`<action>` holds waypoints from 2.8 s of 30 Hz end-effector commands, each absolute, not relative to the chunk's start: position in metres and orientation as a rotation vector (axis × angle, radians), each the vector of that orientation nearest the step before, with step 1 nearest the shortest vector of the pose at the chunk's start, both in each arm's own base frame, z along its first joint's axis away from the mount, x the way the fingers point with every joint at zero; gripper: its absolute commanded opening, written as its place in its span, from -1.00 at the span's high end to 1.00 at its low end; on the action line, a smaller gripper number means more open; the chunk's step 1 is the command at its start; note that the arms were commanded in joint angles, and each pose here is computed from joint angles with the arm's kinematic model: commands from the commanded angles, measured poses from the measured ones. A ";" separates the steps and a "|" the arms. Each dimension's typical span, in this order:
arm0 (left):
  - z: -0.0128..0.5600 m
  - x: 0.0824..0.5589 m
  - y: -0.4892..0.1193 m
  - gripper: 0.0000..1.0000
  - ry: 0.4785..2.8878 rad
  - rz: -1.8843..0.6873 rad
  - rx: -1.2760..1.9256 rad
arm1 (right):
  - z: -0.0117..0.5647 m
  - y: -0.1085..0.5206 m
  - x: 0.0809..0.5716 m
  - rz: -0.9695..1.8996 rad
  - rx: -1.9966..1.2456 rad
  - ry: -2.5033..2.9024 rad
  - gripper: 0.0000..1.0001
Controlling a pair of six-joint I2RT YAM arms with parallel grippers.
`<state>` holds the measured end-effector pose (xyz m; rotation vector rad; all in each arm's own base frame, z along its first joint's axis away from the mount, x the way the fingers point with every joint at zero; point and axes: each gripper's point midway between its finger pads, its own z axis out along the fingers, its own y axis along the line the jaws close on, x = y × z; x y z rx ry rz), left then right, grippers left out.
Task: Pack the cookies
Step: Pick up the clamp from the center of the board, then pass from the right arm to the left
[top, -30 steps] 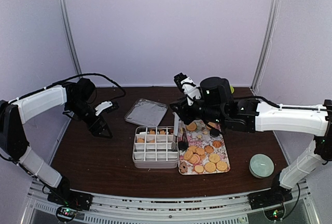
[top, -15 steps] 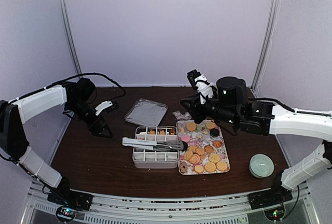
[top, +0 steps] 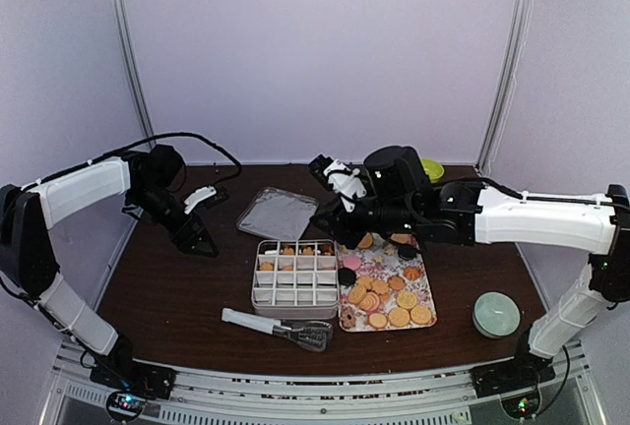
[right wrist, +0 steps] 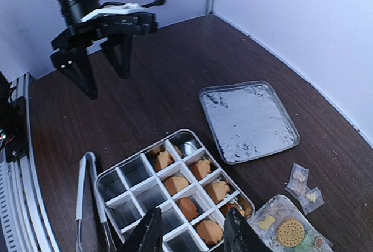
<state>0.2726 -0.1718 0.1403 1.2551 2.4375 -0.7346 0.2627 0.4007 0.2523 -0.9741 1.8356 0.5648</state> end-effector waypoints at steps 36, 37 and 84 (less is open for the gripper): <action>0.180 0.275 -0.075 -0.96 2.401 -0.285 1.042 | 0.078 0.500 0.133 0.456 -1.681 2.229 0.37; 0.184 0.275 -0.070 -0.96 2.391 -0.237 1.029 | 0.075 0.499 0.134 0.443 -1.680 2.239 0.38; 0.317 0.178 -0.190 -0.95 1.764 -1.170 1.210 | 0.410 0.489 0.208 1.039 -0.516 1.353 1.00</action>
